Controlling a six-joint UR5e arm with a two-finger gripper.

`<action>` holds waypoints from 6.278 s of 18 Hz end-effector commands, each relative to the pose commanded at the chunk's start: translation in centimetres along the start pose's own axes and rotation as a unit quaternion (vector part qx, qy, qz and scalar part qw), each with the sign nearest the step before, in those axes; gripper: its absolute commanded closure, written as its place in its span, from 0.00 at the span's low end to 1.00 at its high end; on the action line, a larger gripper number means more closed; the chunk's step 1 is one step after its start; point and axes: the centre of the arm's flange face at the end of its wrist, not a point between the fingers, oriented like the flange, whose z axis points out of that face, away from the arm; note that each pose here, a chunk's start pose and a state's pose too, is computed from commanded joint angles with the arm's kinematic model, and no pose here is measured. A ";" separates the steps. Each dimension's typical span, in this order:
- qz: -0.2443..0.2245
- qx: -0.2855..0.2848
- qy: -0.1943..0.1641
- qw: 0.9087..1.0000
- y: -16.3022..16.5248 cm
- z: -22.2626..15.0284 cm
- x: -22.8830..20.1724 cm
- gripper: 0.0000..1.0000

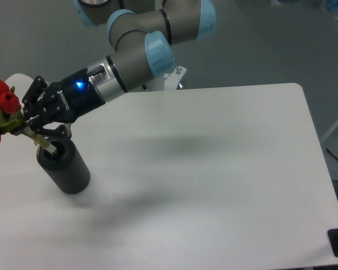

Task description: Insert the flowers into the vase

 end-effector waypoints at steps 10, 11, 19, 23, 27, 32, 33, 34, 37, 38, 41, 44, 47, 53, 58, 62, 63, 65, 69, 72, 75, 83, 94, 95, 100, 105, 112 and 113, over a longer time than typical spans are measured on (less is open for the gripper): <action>0.029 -0.008 0.005 1.000 3.2 1.0 0.0 0.83; 0.030 -0.009 0.006 0.999 3.6 1.2 -0.2 0.82; 0.036 -0.025 0.013 0.999 8.0 2.1 -0.3 0.77; 0.038 -0.026 0.017 0.999 9.4 2.5 -0.6 0.76; 0.042 -0.028 0.022 0.998 10.7 3.0 -1.3 0.74; 0.058 -0.030 0.026 0.998 12.2 3.2 -1.3 0.64; 0.059 -0.030 0.026 0.997 12.2 3.2 -1.3 0.60; 0.058 -0.030 0.026 0.998 12.4 3.3 -1.4 0.55; 0.056 -0.030 0.024 0.998 12.5 3.1 -1.5 0.43; 0.056 -0.031 0.023 0.998 12.5 3.0 -1.5 0.40; 0.056 -0.031 0.020 0.998 12.5 2.7 -1.7 0.32; 0.050 -0.030 0.012 0.998 12.9 1.8 -2.0 0.19; 0.042 -0.028 0.000 0.999 13.2 0.6 -2.5 0.00; 0.030 -0.023 -0.024 0.999 13.7 -2.0 -3.6 0.00; 0.022 -0.023 -0.064 0.997 14.1 -6.1 -5.1 0.00; 0.022 -0.019 -0.095 0.995 13.8 -9.5 -6.5 0.00; 0.026 -0.018 -0.104 0.994 13.4 -10.4 -6.9 0.00; 0.030 -0.017 -0.117 0.993 12.8 -11.9 -7.8 0.00; 0.034 -0.077 -0.162 0.983 12.6 -15.8 -10.1 0.00; 0.034 -0.131 -0.192 0.972 12.9 -18.6 -13.0 0.00; 0.040 -0.172 -0.213 0.961 11.8 -20.3 -14.7 0.00; 0.035 -0.297 -0.259 0.918 11.8 -23.3 -19.0 0.00; -0.012 -0.533 -0.207 0.820 11.2 -24.7 -24.6 0.00; -0.007 -0.558 -0.196 0.807 11.3 -24.7 -25.0 0.00; 0.003 -0.599 -0.165 0.784 11.4 -25.6 -26.0 0.00; -0.006 -0.621 -0.147 0.770 11.5 -25.5 -26.8 0.00; -0.005 -0.631 -0.108 0.768 14.2 -21.0 -25.8 0.00; -0.003 -0.630 -0.109 0.769 14.2 -20.9 -25.9 0.00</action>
